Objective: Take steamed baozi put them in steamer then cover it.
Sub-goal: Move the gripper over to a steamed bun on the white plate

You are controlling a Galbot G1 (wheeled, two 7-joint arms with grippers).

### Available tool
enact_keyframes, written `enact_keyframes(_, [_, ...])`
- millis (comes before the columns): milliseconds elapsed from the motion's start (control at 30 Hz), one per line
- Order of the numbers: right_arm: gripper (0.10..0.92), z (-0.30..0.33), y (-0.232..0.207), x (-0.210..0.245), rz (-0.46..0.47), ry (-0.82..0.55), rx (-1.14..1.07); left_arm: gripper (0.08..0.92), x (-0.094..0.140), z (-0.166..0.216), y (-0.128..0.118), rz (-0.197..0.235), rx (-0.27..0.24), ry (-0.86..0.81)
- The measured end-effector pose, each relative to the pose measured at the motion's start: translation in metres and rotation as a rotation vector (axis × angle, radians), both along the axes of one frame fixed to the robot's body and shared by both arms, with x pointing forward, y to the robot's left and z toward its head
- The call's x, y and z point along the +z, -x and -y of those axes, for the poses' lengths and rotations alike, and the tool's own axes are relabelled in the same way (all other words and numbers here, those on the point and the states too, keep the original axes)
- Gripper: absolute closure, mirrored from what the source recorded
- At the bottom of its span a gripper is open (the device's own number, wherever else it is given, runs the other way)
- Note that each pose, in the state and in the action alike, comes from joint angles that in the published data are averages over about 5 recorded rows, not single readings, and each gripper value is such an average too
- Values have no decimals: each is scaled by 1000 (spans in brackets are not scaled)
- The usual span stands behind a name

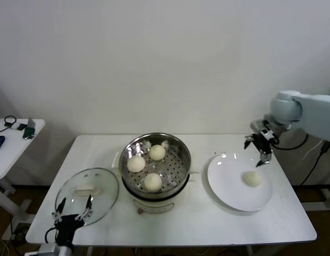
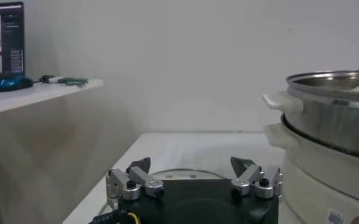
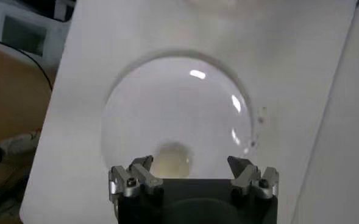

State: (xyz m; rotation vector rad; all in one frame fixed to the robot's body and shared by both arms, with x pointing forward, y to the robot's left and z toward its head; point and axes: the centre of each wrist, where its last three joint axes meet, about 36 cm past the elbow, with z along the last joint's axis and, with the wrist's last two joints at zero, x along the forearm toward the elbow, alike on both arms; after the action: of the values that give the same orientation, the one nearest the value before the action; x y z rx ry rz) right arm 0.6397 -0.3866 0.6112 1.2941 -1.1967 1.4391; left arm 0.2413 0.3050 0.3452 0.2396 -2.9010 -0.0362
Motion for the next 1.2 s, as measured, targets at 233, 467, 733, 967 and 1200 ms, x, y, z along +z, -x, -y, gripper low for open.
enact_keyframes(233, [200,26,-7,-49,1,32,-74,177,-3,-1,5,-9,10,-4])
enact_keyframes(467, [200,35,-11,-95,-12,46,-114,177,-6,-2,8,-25,18,-11])
enact_keyframes(733, [200,35,-13,-132,-29,42,-146,177,-7,-1,8,-30,16,-13])
enact_keyframes(967, [207,34,-15,-149,-31,36,-155,177,-8,-1,7,-33,14,-12])
enact_keyframes(1200, [345,34,-17,-153,-28,18,-159,177,-8,0,6,-32,13,-14])
